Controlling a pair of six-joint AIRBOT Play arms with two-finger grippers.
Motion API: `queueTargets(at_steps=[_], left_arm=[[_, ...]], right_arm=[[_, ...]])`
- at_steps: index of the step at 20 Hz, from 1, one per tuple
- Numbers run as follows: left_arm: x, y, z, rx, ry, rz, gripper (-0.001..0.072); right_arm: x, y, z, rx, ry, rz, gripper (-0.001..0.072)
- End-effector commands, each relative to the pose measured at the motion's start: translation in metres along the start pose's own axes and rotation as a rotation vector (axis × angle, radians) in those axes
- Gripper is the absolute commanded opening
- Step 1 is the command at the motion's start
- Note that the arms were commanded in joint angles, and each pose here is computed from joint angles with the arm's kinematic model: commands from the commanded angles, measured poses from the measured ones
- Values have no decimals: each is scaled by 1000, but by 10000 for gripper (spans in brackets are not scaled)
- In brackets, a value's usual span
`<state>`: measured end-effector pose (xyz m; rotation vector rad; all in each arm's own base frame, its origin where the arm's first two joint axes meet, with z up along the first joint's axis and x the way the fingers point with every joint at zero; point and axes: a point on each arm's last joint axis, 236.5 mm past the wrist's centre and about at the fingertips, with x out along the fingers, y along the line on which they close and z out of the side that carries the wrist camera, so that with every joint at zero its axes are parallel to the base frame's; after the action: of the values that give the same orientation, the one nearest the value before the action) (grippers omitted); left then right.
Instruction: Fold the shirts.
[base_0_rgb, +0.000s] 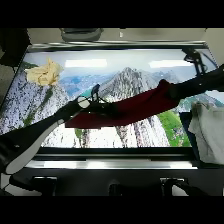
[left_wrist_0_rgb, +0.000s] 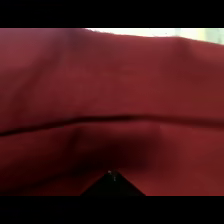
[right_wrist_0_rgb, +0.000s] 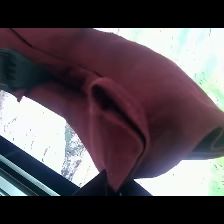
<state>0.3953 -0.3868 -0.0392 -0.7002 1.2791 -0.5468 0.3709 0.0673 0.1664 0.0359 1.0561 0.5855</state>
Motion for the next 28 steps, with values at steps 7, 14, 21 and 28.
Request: queueTargets(at_steps=[7, 14, 21, 28], left_arm=[[37, -71, -9, 48, 2, -236, 26], [-232, 45, 114, 444, -285, 444, 27], [-476, 64, 115, 291, -718, 585, 29], [-472, 60, 103, 300, -712, 575, 29]], right_arm=[[-52, 56, 19, -5, -186, 35, 44], [55, 120, 67, -91, -167, 223, 44], [242, 217, 57, 15, -46, 439, 46], [297, 231, 39, 108, 2, 519, 675]])
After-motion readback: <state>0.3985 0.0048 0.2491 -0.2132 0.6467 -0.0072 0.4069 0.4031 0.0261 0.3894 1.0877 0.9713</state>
